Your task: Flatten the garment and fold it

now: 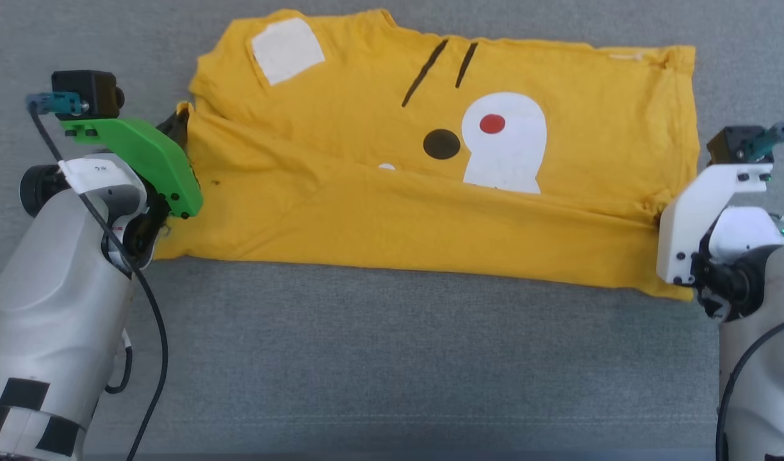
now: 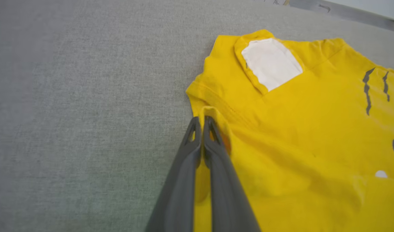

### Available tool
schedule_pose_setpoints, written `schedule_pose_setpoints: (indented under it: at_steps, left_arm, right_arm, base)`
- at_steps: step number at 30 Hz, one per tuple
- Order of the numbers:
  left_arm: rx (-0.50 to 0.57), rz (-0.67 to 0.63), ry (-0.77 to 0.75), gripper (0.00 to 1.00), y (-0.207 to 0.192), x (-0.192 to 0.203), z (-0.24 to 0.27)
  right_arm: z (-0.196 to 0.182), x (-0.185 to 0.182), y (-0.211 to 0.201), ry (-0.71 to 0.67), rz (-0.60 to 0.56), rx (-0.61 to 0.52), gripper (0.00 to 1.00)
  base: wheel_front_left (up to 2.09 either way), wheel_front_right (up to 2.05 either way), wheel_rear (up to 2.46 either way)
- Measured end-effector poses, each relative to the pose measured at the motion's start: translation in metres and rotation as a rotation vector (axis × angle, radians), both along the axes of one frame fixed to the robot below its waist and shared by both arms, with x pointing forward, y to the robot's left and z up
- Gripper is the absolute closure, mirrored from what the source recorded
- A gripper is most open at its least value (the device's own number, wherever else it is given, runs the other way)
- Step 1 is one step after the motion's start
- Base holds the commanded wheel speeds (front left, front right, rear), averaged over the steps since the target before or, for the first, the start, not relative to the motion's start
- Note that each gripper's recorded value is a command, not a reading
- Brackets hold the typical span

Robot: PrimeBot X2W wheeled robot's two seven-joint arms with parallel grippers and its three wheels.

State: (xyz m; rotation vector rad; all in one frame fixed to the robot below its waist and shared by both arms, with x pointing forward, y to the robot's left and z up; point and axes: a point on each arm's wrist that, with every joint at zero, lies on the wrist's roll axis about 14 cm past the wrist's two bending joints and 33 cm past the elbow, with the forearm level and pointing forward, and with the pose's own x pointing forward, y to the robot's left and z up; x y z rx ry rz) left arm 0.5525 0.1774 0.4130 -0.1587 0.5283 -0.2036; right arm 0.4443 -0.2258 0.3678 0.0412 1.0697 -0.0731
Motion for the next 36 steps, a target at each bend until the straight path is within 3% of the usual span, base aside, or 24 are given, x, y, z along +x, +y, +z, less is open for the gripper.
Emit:
schedule_pose_setpoints:
  at_steps: [3,4,5,6,7,8,14,21,29,36]
  left_arm:
    - [0.010,-0.007,0.058,1.00,-0.002,0.000,-0.025]
    - [0.008,-0.014,0.073,1.00,-0.006,0.004,-0.036]
    - [0.004,-0.014,0.065,1.00,-0.007,0.007,-0.036]
    - [-0.005,-0.014,0.049,0.68,-0.010,0.011,-0.034]
    - [-0.010,-0.013,0.040,0.07,-0.012,0.013,-0.032]
    - [-0.016,-0.012,0.027,0.00,-0.014,0.014,-0.029]
    - [-0.028,0.006,-0.051,0.00,-0.014,0.014,-0.007]
    - [0.021,0.092,-0.158,0.00,0.018,-0.004,0.033]
    - [0.046,0.096,0.164,0.00,0.018,-0.078,-0.007]
    - [0.092,0.056,0.295,0.00,0.016,-0.091,-0.016]
  right_arm:
    - [-0.005,0.005,0.000,0.008,0.005,0.000,1.00]
    - [-0.007,0.008,-0.001,0.005,0.004,0.007,0.77]
    - [-0.006,0.008,-0.001,-0.005,0.000,0.012,0.48]
    - [-0.006,0.009,-0.002,-0.018,-0.005,0.018,0.00]
    - [-0.005,0.010,-0.002,-0.029,-0.011,0.025,0.00]
    - [-0.003,0.011,-0.003,-0.045,-0.017,0.030,0.00]
    - [0.010,0.006,-0.009,-0.117,-0.064,0.073,0.00]
    - [0.024,-0.027,-0.016,-0.171,-0.120,0.117,0.00]
    - [0.051,-0.048,-0.020,-0.239,-0.139,0.132,0.00]
    - [0.059,-0.045,-0.015,-0.259,-0.124,0.146,0.00]
  base:
    - [0.00,0.00,0.00]
    - [0.00,0.00,0.00]
    - [0.00,0.00,0.00]
    - [0.00,0.00,0.00]
    - [0.00,0.00,0.00]
    - [0.00,0.00,0.00]
    - [0.00,0.00,0.00]
    - [0.00,0.00,0.00]
    - [0.00,0.00,0.00]
    - [0.00,0.00,0.00]
